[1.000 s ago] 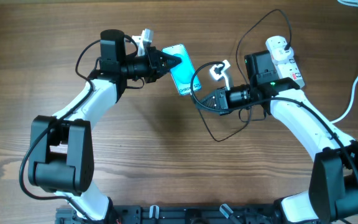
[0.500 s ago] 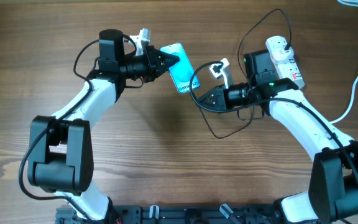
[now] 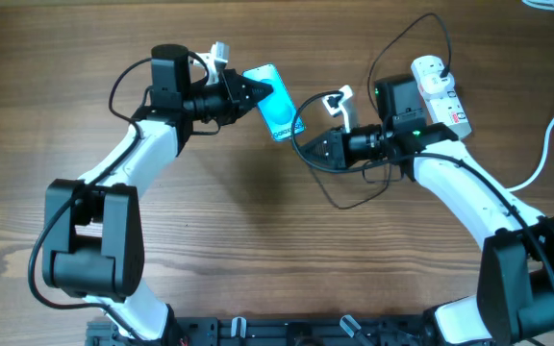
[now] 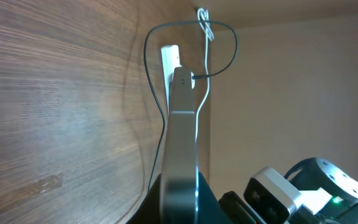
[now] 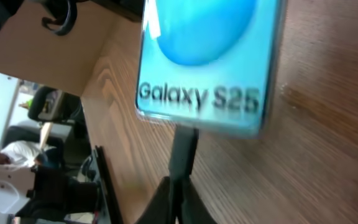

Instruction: Plug charger to phone and switch on socket

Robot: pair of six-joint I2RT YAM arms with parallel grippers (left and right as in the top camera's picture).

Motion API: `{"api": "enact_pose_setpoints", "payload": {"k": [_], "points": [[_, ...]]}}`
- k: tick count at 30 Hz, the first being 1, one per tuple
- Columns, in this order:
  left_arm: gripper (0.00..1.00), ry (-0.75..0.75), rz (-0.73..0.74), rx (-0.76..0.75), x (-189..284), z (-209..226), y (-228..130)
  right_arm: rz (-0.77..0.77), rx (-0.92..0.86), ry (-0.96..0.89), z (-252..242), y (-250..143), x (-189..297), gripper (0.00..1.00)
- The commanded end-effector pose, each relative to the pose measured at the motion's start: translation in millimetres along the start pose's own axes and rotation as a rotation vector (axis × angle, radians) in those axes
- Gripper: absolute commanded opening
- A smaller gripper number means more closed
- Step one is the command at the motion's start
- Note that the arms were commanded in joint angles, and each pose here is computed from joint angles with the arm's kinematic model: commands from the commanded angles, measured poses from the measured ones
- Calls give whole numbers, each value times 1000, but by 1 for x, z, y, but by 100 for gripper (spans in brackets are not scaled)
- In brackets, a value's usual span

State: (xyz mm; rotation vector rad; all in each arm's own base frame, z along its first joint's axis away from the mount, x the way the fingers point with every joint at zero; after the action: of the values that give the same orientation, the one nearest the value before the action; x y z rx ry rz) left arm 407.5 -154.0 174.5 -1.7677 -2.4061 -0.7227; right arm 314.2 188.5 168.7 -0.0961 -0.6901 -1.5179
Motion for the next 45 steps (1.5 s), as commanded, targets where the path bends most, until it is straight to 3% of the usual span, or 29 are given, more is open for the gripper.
{"api": "enact_pose_setpoints", "payload": {"k": [1, 9, 12, 15, 22, 29, 40, 45], "points": [[4, -97, 137, -27, -20, -22, -28, -22, 62, 8, 14, 8, -5, 4], [4, -101, 133, -21, -20, -23, -27, -46, 46, -100, 2, 9, -5, 6], [4, -82, 96, -16, -13, -17, -18, -44, 42, -104, 1, 9, -5, 18], [4, -61, 45, -18, -2, -9, -6, -44, 42, -104, 1, 9, -5, 42], [4, -38, -2, 3, 3, -5, 3, -42, 40, -113, 0, 8, -5, 52], [4, -78, -46, -40, 1, -17, 13, -12, 50, -106, 6, 2, -13, 46], [4, -95, -35, -56, 1, -19, 12, -27, 31, -247, -8, 0, -14, 5], [4, -176, 50, -119, -1, -30, 0, -37, 42, -242, -7, 2, -14, 5]]}}
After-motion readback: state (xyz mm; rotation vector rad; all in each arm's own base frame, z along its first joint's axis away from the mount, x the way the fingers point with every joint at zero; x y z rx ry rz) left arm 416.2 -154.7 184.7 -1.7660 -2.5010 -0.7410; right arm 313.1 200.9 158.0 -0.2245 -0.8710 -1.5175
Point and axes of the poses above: each gripper's point midway between its finger pads, its own x axis back along the fingers, its own z axis along the line the jaws close on, y = z × x, the point moved 6 cm from there along x, back along the fingers, and after that the axes turned 11 degrees about -x, right-handed, at the moved point
